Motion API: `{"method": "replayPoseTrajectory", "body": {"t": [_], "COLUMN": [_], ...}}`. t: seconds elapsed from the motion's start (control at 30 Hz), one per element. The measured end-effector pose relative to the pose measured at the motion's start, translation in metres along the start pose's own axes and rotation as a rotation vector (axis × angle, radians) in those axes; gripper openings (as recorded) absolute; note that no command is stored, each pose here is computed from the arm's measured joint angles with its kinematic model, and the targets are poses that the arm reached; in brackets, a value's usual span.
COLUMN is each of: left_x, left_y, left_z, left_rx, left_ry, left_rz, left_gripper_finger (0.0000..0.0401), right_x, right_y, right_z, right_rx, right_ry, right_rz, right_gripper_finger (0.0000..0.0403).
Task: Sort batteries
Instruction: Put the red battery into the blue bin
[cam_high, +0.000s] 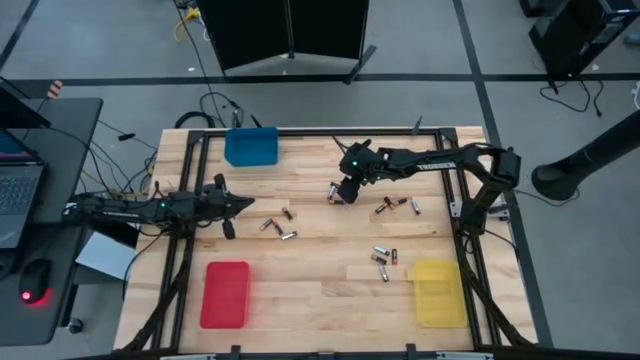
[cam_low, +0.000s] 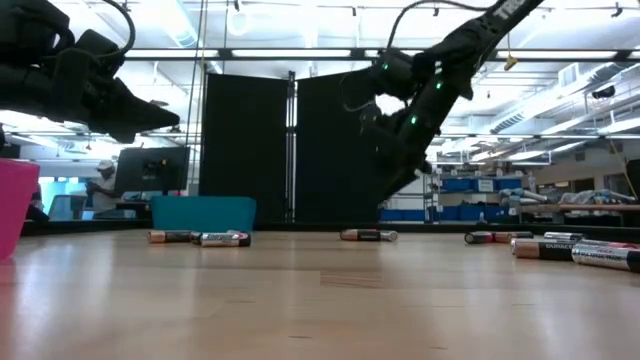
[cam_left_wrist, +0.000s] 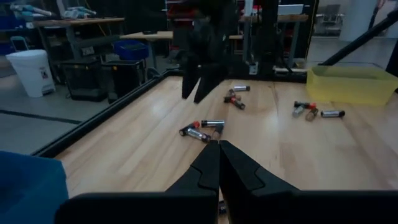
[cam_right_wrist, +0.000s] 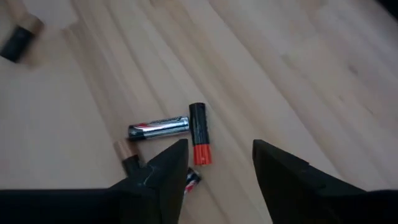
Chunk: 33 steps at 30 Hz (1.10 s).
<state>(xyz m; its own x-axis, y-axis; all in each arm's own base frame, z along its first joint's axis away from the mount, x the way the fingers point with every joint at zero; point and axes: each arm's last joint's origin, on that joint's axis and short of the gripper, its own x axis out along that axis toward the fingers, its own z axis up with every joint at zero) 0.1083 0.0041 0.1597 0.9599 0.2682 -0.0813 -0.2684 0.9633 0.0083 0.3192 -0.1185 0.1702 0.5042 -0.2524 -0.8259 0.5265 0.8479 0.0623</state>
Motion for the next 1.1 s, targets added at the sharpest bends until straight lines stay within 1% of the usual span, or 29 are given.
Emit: {"method": "replayPoseTrajectory", "body": {"t": [0.17, 0.53, 0.7, 0.87, 1.1], "left_x": [0.0, 0.0, 0.0, 0.0, 0.001], "left_y": [-0.001, -0.001, -0.001, 0.0, 0.0], "left_z": [0.0, 0.0, 0.0, 0.0, -0.001], "left_rx": [0.007, 0.008, 0.009, 0.009, 0.009], "left_ry": [0.0, 0.0, 0.001, 0.004, 0.006], "left_rz": [-0.015, -0.015, -0.014, 0.004, 0.015], "left_gripper_finger": [0.0012, 0.0012, 0.0012, 0.0012, 0.0012], "right_x": [0.016, 0.019, 0.029, 0.038, 0.047], "right_y": [0.001, 0.0, -0.002, -0.006, -0.016], "right_z": [-0.003, 0.0, -0.004, -0.007, -0.009], "right_rx": [-0.027, -0.088, -0.12, -0.124, -0.122], "right_ry": [0.028, 0.028, 0.056, 0.074, 0.093], "right_rz": [0.01, 0.031, 0.029, 0.029, 0.049], "right_gripper_finger": [0.0201, 0.0197, 0.0194, 0.0194, 0.0183]}}
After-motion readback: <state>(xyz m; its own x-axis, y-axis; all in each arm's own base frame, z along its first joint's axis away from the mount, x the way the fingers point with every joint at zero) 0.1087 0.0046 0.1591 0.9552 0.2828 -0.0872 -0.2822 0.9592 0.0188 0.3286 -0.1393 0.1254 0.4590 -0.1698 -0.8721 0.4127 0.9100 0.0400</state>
